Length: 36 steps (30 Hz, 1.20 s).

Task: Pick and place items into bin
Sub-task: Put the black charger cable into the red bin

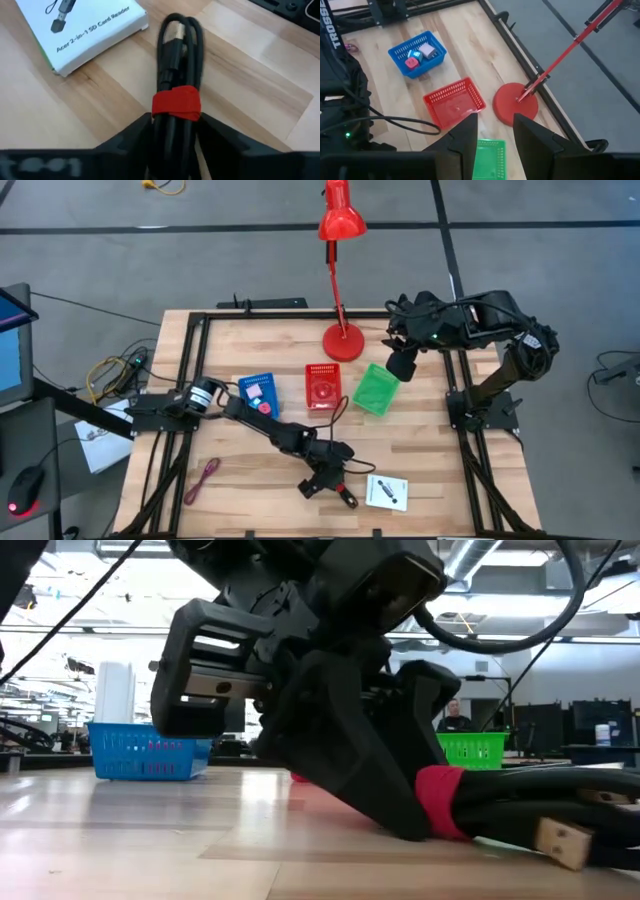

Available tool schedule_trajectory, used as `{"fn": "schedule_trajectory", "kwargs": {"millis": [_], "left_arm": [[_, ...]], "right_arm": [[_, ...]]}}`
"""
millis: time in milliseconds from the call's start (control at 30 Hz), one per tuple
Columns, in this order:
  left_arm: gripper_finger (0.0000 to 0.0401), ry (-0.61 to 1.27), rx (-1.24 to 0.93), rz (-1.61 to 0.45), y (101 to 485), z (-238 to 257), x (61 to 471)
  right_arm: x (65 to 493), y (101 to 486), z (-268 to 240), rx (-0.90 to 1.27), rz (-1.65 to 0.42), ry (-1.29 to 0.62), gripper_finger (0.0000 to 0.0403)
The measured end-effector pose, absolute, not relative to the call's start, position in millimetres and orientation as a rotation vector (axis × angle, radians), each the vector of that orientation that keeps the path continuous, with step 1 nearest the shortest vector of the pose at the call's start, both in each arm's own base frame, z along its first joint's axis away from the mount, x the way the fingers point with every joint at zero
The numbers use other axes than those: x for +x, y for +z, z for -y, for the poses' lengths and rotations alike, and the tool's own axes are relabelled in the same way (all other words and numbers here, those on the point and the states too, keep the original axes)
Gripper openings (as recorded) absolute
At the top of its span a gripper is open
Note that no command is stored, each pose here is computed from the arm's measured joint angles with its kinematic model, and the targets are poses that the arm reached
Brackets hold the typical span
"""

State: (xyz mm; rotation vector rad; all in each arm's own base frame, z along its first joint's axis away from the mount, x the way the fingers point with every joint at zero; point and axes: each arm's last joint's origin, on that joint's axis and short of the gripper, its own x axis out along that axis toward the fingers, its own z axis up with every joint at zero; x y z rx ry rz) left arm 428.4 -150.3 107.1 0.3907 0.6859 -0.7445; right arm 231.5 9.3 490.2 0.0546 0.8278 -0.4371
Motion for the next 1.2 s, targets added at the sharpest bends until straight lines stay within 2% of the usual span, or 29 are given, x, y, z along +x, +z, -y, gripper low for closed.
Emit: {"fn": "schedule_trajectory", "kwargs": {"millis": [200,233,333,467,567,700,833,967,1067,1200], "left_arm": [[0.0032,-0.617,0.393,-0.713,122,141,438],[0.0023,-0.585,0.370,-0.726,128,138,441],[0.0023,-0.468,0.305,-0.753,162,127,446],[0.0028,-0.253,0.363,-0.786,215,99,437],[0.0024,-0.131,0.388,-0.850,243,67,422],[0.0024,0.032,0.313,-0.928,269,16,403],[0.0025,0.166,0.234,-0.986,260,-38,397],[0.0023,0.146,0.119,-1.020,229,-74,391],[0.0023,0.017,0.258,-1.092,208,-76,381],[0.0023,-0.176,0.522,-1.104,197,-73,377]], "right_arm": [[231,490,-9,0.027,-0.834,-0.426,0.0118],[231,490,-9,0.027,-0.834,-0.426,0.0118],[231,490,-9,0.027,-0.834,-0.425,0.0118],[231,490,-9,0.021,-0.835,-0.422,0.0118],[231,490,-9,-0.012,-0.843,-0.407,0.0118],[231,490,-9,-0.015,-0.843,-0.407,0.0118],[231,490,-9,-0.014,-0.843,-0.407,0.0118],[231,490,-9,-0.015,-0.843,-0.407,0.0118],[231,490,-9,-0.024,-0.844,-0.404,0.0118],[231,490,-9,-0.047,-0.849,-0.395,0.0118]]}}
